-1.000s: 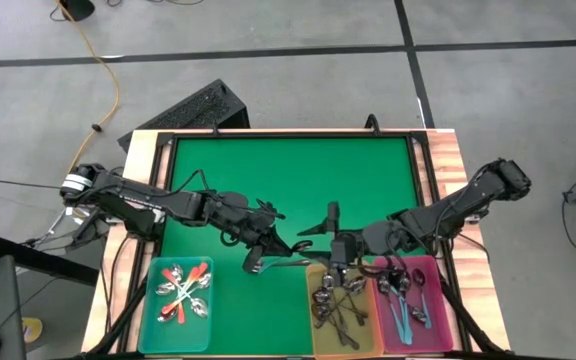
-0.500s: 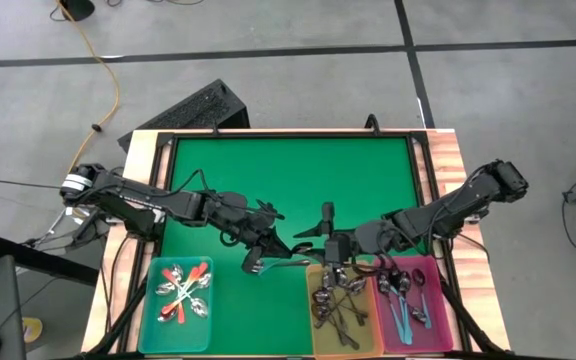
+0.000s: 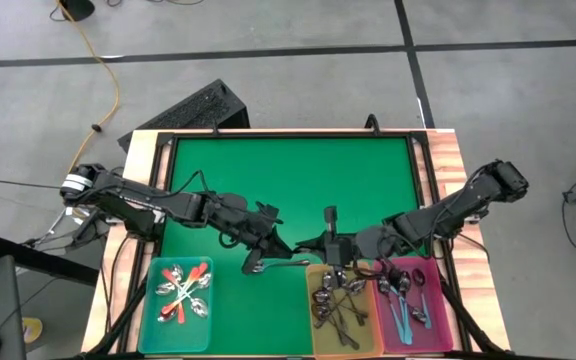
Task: Sort silverware by color (type)
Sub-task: Put the blue spoon into the pink bin
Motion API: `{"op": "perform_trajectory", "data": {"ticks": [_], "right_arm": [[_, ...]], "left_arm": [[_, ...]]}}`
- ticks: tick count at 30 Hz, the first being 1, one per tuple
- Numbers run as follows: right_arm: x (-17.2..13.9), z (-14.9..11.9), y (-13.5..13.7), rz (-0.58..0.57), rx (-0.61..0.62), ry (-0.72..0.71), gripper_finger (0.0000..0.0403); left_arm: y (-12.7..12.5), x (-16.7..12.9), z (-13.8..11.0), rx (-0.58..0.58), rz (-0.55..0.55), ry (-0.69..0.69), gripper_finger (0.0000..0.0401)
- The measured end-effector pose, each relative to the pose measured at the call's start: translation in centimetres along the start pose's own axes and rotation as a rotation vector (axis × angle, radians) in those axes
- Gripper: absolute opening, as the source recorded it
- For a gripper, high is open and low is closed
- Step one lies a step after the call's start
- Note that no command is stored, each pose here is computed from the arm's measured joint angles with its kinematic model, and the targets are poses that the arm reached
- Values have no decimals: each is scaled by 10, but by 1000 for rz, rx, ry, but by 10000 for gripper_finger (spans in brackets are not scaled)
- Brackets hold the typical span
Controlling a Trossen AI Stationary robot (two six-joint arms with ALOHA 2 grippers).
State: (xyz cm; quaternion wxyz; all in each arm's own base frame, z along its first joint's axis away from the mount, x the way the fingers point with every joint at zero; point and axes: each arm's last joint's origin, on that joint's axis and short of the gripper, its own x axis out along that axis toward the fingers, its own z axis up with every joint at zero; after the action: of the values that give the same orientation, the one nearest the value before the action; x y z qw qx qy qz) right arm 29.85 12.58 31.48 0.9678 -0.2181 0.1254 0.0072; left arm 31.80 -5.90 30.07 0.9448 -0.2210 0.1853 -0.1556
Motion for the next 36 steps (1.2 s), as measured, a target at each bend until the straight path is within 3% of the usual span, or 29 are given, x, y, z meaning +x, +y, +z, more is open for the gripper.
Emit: {"op": "perform_trajectory", "data": {"ticks": [7, 11, 17, 24, 30, 36], "right_arm": [[-24, 3, 13, 36, 72, 77, 8], [-49, 2, 20, 101, 200, 243, 7], [-101, 18, 15, 257, 435, 603, 7], [-138, 44, 2, 382, 643, 793, 7], [-153, 24, 20, 391, 738, 1090, 7], [-142, -6, 58, 459, 759, 1127, 7]], "left_arm": [[2, -4, -6, 17, 37, 78, 98], [1, -13, -7, 6, 54, 117, 128], [-3, -31, -8, -16, 104, 168, 134], [-9, -63, 1, -25, 190, 113, 134], [-16, -84, 7, -10, 234, 59, 135], [-17, -86, 8, -8, 232, 46, 135]]}}
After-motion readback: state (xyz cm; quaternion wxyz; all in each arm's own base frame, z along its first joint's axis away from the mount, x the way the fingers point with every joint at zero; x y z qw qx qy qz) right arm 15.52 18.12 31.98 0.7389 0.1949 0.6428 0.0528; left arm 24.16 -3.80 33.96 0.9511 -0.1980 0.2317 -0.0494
